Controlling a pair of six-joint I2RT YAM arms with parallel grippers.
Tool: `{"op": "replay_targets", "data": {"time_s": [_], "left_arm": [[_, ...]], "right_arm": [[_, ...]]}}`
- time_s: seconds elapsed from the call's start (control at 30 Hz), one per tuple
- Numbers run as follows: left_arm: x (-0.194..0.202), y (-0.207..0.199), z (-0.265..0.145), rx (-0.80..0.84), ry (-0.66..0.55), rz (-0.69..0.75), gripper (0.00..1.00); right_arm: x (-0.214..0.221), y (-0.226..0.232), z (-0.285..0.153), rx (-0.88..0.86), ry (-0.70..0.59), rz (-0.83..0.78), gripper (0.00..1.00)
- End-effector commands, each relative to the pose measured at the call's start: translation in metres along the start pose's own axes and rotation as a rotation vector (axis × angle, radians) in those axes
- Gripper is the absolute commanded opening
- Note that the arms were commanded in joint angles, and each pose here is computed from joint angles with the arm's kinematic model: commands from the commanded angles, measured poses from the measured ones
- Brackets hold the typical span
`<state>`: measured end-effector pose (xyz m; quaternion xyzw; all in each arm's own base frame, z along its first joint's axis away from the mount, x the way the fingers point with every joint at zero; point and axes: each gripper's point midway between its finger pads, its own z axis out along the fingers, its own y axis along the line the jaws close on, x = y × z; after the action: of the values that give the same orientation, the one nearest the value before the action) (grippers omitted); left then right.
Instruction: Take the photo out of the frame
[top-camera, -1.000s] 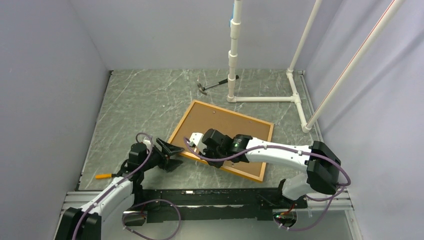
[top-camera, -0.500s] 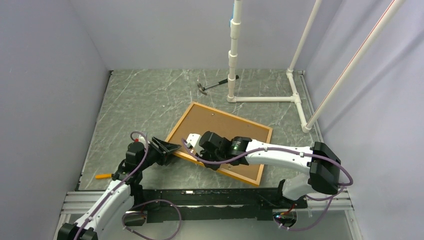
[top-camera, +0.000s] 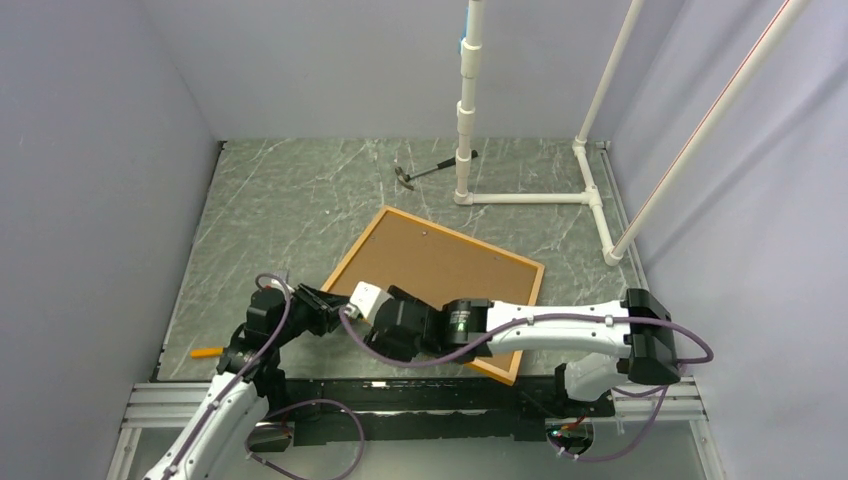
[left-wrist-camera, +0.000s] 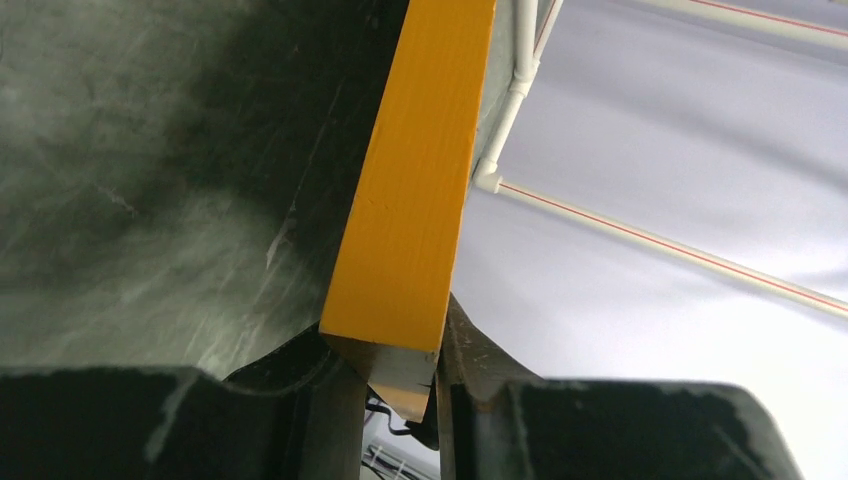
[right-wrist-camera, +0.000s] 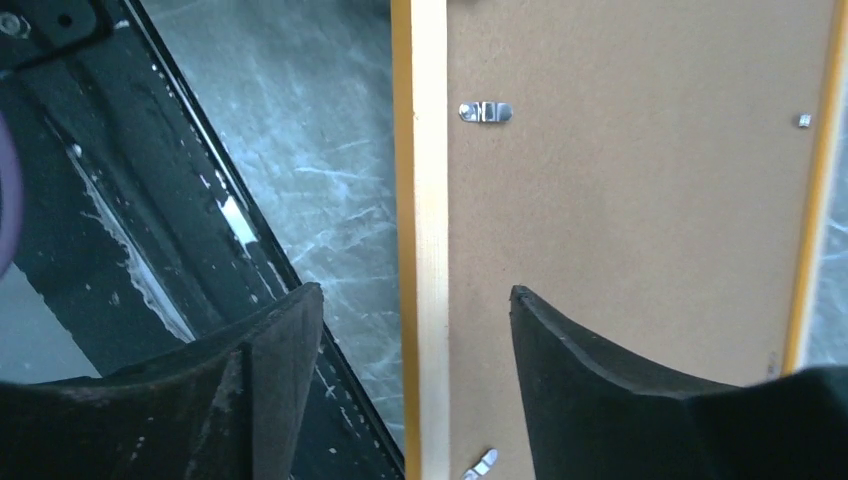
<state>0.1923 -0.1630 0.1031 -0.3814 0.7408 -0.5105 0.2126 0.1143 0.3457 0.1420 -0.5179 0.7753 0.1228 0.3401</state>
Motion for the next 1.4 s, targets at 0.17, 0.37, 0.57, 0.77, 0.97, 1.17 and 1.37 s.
{"op": "replay_targets", "data": {"time_s": [0.17,0.37,0.57,0.77,0.97,1.17,1.37], "left_arm": [[-0.001,-0.004,-0.029,-0.174,-0.067,-0.068,0.0],[0.001,-0.012,-0.038,-0.198,-0.068,-0.096,0.0],[0.002,-0.02,-0.047,-0.215,-0.084,-0.131,0.0],[0.005,-0.021,-0.054,-0.227,-0.088,-0.184,0.0],[0.006,-0.028,-0.064,-0.223,-0.106,-0.207,0.0],[0.0,-0.047,-0.073,-0.165,-0.151,-0.123,0.25],[-0.024,-0.077,-0.112,-0.124,-0.345,0.084,0.82]], "right_arm": [[-0.019,-0.011,-0.023,0.436,-0.016,-0.078,0.74],[-0.022,-0.016,-0.022,0.513,0.042,-0.164,0.68],[-0.017,-0.013,-0.005,0.568,0.115,-0.239,0.67],[-0.013,-0.019,0.003,0.637,0.151,-0.275,0.63],[-0.01,-0.028,0.001,0.602,0.19,-0.3,0.34],[-0.015,-0.032,-0.01,0.524,0.216,-0.325,0.07],[-0.01,-0.041,-0.028,0.342,0.281,-0.368,0.0]]}}
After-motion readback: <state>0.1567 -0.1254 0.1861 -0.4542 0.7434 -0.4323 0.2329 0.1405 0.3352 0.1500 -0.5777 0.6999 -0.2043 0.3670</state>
